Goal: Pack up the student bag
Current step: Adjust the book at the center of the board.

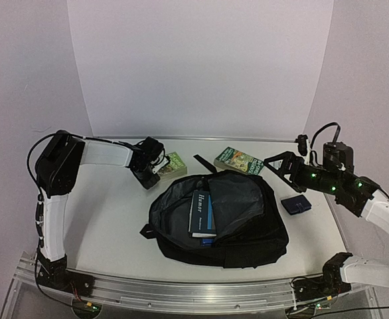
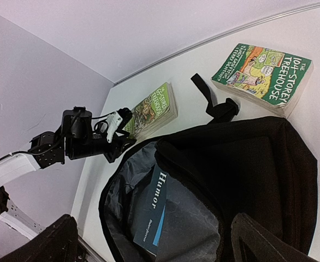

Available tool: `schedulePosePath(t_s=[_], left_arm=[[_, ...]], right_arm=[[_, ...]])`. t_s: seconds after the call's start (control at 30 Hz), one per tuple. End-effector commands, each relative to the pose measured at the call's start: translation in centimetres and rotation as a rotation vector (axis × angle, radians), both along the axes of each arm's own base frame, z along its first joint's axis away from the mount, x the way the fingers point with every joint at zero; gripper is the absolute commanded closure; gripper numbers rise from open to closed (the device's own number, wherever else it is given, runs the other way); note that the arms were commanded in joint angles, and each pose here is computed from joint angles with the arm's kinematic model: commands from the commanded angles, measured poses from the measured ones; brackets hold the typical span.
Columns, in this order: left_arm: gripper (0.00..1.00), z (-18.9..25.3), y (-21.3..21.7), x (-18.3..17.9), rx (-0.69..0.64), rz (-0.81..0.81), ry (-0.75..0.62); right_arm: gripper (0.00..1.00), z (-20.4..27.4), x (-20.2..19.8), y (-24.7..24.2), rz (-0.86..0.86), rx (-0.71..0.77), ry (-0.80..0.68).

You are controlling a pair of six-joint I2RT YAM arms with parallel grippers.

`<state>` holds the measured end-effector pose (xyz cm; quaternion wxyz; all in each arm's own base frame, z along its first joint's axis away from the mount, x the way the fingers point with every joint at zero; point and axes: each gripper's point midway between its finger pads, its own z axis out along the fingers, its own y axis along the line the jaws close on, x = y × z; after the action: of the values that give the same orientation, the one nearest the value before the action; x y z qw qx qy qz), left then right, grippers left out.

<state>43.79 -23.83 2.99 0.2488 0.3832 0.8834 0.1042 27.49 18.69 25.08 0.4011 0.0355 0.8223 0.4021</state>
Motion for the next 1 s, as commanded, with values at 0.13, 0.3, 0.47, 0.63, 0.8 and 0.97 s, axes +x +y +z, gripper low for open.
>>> schedulePosePath(t_s=[0.13,0.3,0.47,0.63,0.8,0.97], left_arm=[[0.91,1.7,-0.1,0.4,-0.032,-0.032,-0.068],[1.00,3.1,-0.1,1.1,-0.032,-0.031,-0.138],[1.00,4.0,-0.2,1.2,-0.066,0.010,-0.130],[1.00,4.5,0.5,0.4,-0.104,0.105,-0.089],[1.00,5.3,1.2,-1.6,-0.154,0.195,-0.019],[1.00,5.4,2.1,-4.1,-0.189,0.278,0.055]], right_arm=[[0.03,0.9,-0.1,0.0,0.003,0.023,-0.032],[0.03,1.0,0.0,0.0,0.004,0.021,-0.037],[0.03,1.2,0.1,0.0,0.003,0.023,-0.039],[0.04,2.3,0.2,0.4,0.016,0.036,-0.052],[0.04,3.5,0.4,1.0,0.041,0.051,-0.067],[0.05,4.0,0.8,2.4,0.067,0.062,-0.076]])
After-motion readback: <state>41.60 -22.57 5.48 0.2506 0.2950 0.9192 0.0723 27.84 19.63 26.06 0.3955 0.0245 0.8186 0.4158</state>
